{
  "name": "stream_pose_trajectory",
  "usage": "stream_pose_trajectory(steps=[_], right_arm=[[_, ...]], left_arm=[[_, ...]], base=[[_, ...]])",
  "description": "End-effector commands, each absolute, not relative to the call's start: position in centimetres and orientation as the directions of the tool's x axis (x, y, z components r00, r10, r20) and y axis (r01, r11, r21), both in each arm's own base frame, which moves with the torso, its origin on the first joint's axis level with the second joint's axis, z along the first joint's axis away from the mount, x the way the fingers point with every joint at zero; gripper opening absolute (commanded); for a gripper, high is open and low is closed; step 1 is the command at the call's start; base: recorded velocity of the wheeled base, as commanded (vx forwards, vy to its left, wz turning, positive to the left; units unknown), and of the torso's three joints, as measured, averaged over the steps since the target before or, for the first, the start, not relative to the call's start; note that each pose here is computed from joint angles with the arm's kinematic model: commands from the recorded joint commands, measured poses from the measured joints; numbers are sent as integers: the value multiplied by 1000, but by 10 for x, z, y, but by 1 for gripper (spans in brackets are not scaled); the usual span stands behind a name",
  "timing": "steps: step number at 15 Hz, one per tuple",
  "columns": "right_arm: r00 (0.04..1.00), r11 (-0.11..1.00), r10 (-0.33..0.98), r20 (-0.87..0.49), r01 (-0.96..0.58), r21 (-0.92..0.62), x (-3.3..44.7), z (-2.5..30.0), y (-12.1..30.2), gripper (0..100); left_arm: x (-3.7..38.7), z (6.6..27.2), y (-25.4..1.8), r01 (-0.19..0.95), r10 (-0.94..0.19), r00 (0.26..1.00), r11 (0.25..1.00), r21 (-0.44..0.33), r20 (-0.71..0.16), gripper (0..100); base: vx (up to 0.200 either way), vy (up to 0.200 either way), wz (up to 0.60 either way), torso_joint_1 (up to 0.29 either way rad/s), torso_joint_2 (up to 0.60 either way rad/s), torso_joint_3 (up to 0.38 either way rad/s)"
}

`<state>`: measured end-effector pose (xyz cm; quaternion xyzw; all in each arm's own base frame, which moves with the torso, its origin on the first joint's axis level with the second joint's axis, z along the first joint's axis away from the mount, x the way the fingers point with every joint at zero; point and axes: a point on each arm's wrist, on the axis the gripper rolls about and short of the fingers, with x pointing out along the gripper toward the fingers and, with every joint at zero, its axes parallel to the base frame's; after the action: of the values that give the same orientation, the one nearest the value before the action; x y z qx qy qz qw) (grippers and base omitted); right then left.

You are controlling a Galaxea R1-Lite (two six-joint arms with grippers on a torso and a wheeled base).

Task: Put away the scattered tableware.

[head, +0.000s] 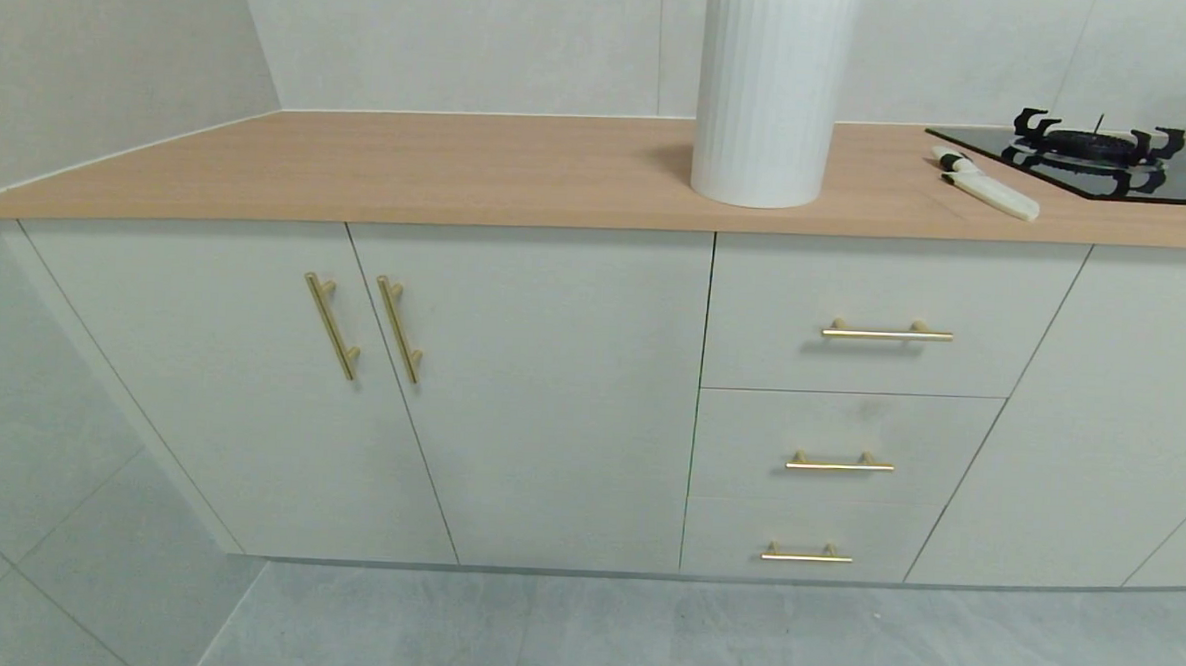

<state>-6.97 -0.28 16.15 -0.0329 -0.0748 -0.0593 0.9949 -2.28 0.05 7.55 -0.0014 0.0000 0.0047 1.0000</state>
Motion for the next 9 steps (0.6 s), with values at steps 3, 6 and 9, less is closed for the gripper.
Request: stream_pose_trajectory(steps=[3, 6, 9], right_arm=[[988, 997, -64, 142, 69, -27, -32, 107, -2, 100], [993, 999, 3, 121, 3, -49, -24, 88, 0, 100], [996, 999, 11, 93, -6, -48, -23, 85, 0, 100]], left_arm=[[-23, 76, 0, -9, 9, 1000, 1000, -3, -2, 100], [-23, 76, 0, -9, 9, 1000, 1000, -3, -2, 100], [-23, 76, 0, -9, 9, 1000, 1000, -3, -2, 100]], base=[[0, 0, 0, 0, 0, 0], [0, 0, 0, 0, 0, 0], [0, 0, 0, 0, 0, 0]])
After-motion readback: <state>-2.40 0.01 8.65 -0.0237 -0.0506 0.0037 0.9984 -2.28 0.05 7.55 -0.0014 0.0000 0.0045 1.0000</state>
